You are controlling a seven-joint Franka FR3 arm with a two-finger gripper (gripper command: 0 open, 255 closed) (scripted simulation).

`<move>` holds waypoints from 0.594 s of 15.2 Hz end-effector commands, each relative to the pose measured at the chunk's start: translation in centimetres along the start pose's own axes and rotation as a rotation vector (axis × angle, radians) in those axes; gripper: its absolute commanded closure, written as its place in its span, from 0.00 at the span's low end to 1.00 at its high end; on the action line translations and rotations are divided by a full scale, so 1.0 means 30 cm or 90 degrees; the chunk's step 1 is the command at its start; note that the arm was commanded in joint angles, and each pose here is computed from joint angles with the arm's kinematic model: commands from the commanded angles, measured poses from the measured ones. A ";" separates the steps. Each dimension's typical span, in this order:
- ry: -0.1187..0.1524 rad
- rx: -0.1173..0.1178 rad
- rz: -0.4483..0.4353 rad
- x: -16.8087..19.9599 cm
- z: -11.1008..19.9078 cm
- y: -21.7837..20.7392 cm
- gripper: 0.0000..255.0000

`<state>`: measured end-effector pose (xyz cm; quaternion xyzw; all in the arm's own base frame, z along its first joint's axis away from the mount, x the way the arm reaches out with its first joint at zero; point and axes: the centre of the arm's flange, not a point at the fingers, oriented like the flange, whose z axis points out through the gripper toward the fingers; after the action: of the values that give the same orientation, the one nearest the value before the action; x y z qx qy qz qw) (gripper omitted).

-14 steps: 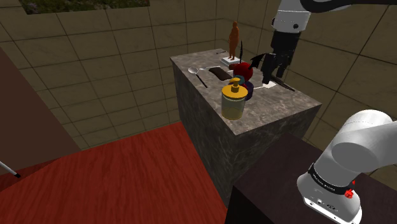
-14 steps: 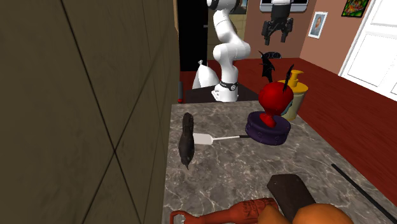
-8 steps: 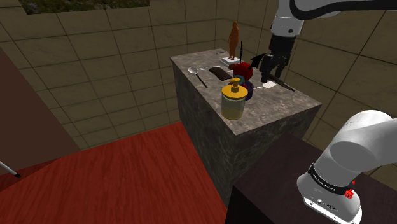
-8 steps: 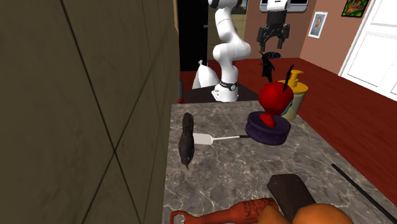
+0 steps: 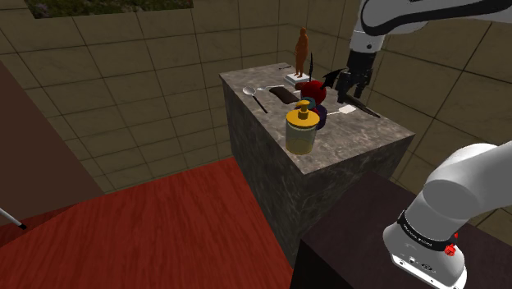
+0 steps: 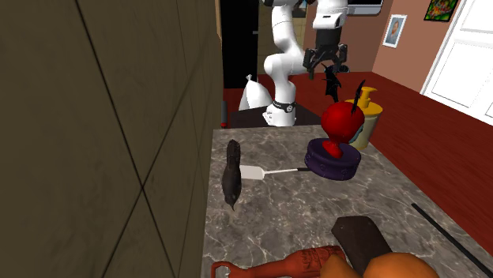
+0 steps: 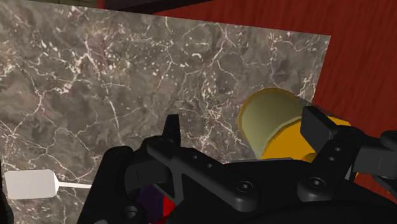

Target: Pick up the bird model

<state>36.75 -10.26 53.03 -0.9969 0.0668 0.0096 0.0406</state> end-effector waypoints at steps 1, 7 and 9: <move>0.000 0.000 0.010 0.042 0.028 0.074 0.00; -0.001 0.002 0.041 0.163 0.108 0.296 0.00; -0.001 0.003 0.051 0.201 0.135 0.371 0.00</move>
<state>40.48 -20.58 48.57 -0.9937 0.1027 0.0116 0.0427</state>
